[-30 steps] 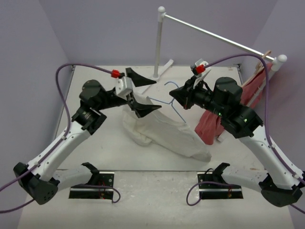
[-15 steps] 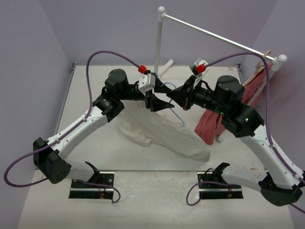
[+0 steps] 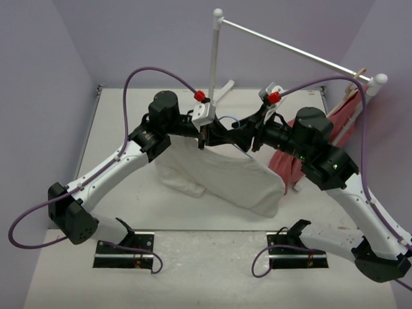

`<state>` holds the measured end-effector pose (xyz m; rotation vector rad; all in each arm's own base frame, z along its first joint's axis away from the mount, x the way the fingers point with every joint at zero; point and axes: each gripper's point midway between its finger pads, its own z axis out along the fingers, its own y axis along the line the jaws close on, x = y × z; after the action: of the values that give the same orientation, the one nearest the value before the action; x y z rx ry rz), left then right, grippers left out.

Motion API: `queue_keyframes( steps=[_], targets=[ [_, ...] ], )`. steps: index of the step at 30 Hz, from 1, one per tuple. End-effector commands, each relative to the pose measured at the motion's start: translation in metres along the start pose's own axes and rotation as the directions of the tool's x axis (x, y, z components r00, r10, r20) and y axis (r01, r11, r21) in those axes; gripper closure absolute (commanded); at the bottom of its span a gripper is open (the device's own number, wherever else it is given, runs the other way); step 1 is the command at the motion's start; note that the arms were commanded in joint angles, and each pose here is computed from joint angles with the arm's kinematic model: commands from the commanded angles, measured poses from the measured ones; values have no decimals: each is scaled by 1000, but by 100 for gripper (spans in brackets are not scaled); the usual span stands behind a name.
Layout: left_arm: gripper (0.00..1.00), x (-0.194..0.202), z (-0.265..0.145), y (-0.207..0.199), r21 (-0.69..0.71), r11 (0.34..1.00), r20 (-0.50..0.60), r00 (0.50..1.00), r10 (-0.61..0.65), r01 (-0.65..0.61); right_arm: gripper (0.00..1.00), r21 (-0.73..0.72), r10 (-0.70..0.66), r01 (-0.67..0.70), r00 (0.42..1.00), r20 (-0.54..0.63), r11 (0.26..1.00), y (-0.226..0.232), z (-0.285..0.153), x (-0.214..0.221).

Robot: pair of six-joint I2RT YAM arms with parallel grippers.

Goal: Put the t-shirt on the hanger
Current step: Place the hanger at the clothesline.

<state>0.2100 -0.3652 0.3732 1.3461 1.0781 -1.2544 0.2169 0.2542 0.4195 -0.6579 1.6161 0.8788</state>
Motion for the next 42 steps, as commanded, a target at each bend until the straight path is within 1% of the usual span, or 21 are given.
queue_keyframes(
  steps=[1,3,6,7,10,12,13,15,17,19,22,23,26,28,29,31,32,35,39,40,42],
  targets=[
    [100,-13,-3,-4,75,994,0,997,80,-80,38,36,-18,14,994,106,999,1,-25,-17],
    [100,-9,-9,-8,126,991,-8,999,53,-51,31,70,-28,20,992,119,997,-1,-46,-12],
    [100,-9,-14,-14,187,981,0,999,42,-42,30,66,-55,50,996,75,997,3,-67,3],
    [100,-10,-15,-19,217,975,7,999,43,-44,29,60,-64,61,997,42,996,3,-69,11],
    [100,-18,-18,-32,298,952,32,998,58,-65,25,48,-68,74,990,-120,996,-1,-68,48],
    [100,-24,-16,-26,258,963,32,997,74,-80,25,15,-38,44,963,-265,999,1,-64,82],
    [100,-28,-16,-24,247,965,34,996,80,-86,24,9,-19,23,950,-313,1000,1,-59,93],
    [100,-34,-15,-19,228,969,36,996,87,-93,22,2,12,-13,925,-381,1000,1,-54,110],
    [100,-40,-15,-16,217,972,34,996,84,-90,24,29,39,-29,906,-421,999,-3,-55,124],
    [100,-43,-16,-15,210,973,34,996,87,-92,32,53,49,-29,898,-438,998,-6,-59,133],
    [100,-52,-21,-9,188,977,38,994,99,-104,54,10,51,-52,899,-435,999,3,-64,136],
    [100,-54,-22,-8,190,976,42,994,104,-110,57,3,49,-53,903,-427,999,5,-67,135],
    [100,-60,-24,-8,201,974,48,994,100,-108,56,30,51,-42,905,-422,999,0,-68,134],
    [100,-65,-25,-8,200,973,58,993,105,-114,63,36,49,-38,905,-422,999,-1,-67,134],
    [100,-67,-26,-6,198,973,62,992,110,-120,72,28,44,-35,909,-414,999,0,-67,132],
    [100,-69,-27,-5,194,975,66,993,101,-112,95,19,40,-35,916,-398,999,2,-66,128],
    [100,-71,-27,-4,191,975,69,992,102,-113,100,17,40,-36,920,-390,999,2,-65,127],
    [100,-77,-27,2,162,979,85,990,113,-125,100,16,47,-44,936,-349,999,3,-61,119],
    [99,-89,-30,29,-66,991,113,986,125,-118,100,79,95,-76,957,-274,994,-5,-57,113],
    [90,-91,-32,34,-111,987,122,984,132,-118,100,91,107,-86,960,-260,992,-6,-57,112],
    [63,-95,-38,46,-213,970,130,981,147,-117,100,100,141,-121,964,-227,988,-5,-57,110]
  ],
)
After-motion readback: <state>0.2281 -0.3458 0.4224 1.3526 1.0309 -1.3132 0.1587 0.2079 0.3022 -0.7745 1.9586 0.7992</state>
